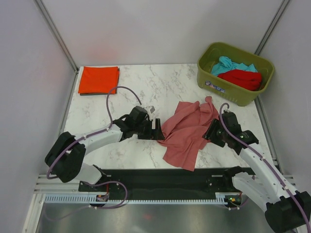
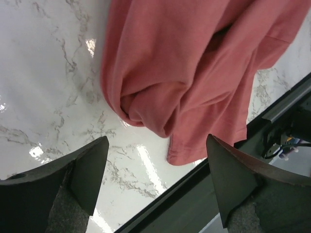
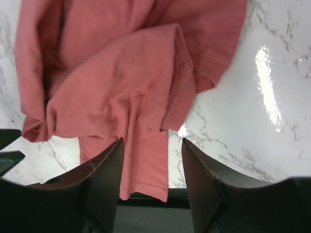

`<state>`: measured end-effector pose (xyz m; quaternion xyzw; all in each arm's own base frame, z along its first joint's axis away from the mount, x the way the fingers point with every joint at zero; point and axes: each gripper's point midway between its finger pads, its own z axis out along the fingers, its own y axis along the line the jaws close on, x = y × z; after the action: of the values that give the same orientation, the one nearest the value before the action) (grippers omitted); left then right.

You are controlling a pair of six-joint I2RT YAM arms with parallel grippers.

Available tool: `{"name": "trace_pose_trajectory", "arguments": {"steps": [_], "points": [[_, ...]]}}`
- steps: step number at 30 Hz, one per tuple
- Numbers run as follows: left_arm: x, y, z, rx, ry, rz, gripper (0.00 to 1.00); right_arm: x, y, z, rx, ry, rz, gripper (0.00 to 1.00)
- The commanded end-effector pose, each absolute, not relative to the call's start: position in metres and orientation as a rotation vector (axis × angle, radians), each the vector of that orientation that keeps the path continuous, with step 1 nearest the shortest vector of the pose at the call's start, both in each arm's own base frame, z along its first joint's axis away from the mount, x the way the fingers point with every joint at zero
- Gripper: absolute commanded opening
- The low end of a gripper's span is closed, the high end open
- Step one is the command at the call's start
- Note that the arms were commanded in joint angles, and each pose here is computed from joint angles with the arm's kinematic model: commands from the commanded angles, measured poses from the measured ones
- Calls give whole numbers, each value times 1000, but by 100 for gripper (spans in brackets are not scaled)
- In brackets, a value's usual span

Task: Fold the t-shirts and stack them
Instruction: Move the tshirt to the center of the board, then flatten the tshirt out

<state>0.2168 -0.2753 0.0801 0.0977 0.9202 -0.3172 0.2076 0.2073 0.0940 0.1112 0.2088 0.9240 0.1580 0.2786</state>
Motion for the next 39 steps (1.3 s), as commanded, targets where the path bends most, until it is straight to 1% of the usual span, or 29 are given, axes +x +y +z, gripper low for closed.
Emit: {"name": "trace_pose_trajectory", "arguments": {"steps": [1,3,5,6,7,9,10,11,12,13,14,15,18,19,20,23,25,26,27,28,29,30,31,33,34,38,39], "points": [[238,-293,86,207,2496,-918,88,204,93,108,594,2454,438,57],[237,-302,80,238,2497,-947,87,194,92,96,624,2468,444,53],[239,-309,79,257,2473,-977,87,187,100,89,621,2483,518,50],[238,-311,72,262,2492,-978,86,180,103,77,631,2508,539,49],[243,-315,73,265,2473,-993,80,176,106,71,632,2524,562,49],[247,-319,73,268,2469,-994,64,165,111,57,651,2563,606,47],[248,-320,73,265,2470,-995,45,161,113,55,649,2567,620,47],[250,-321,76,260,2462,-997,36,155,114,48,649,2583,625,46],[251,-320,78,245,2457,-990,18,154,116,48,658,2577,640,45],[252,-319,85,229,2447,-1000,6,152,118,48,645,2572,650,45],[253,-317,89,212,2444,-988,2,151,118,48,645,2571,651,44],[253,-307,86,170,2473,-922,2,150,117,47,648,2573,641,45],[260,-276,99,71,2455,-820,2,153,116,49,645,2563,626,45],[259,-253,89,17,2496,-753,2,154,115,49,641,2569,609,46],[259,-242,98,-7,2474,-745,2,159,115,54,638,2556,604,47],[255,-201,83,-120,2515,-669,2,177,111,66,638,2517,540,48],[255,-180,84,-184,2508,-638,3,190,109,71,641,2496,506,50],[248,-172,76,-204,2534,-615,7,196,106,73,640,2481,473,50],[246,-168,79,-213,2523,-615,15,205,106,83,637,2456,467,51],[245,-166,80,-219,2521,-612,37,210,103,82,645,2459,427,51],[241,-164,79,-219,2524,-612,48,214,103,85,644,2453,417,51],[239,-166,85,-211,2506,-640,56,220,104,90,638,2436,422,51],[237,-167,88,-197,2498,-654,66,223,105,87,644,2448,413,51],[231,-169,91,-170,2494,-684,71,227,114,85,649,2446,469,51],[227,-169,91,-159,2493,-689,76,227,118,81,656,2460,488,51],[215,-166,79,-174,2523,-688,77,227,132,64,680,2464,555,50],[214,-165,77,-179,2528,-685,75,227,134,62,682,2468,557,49]]}}
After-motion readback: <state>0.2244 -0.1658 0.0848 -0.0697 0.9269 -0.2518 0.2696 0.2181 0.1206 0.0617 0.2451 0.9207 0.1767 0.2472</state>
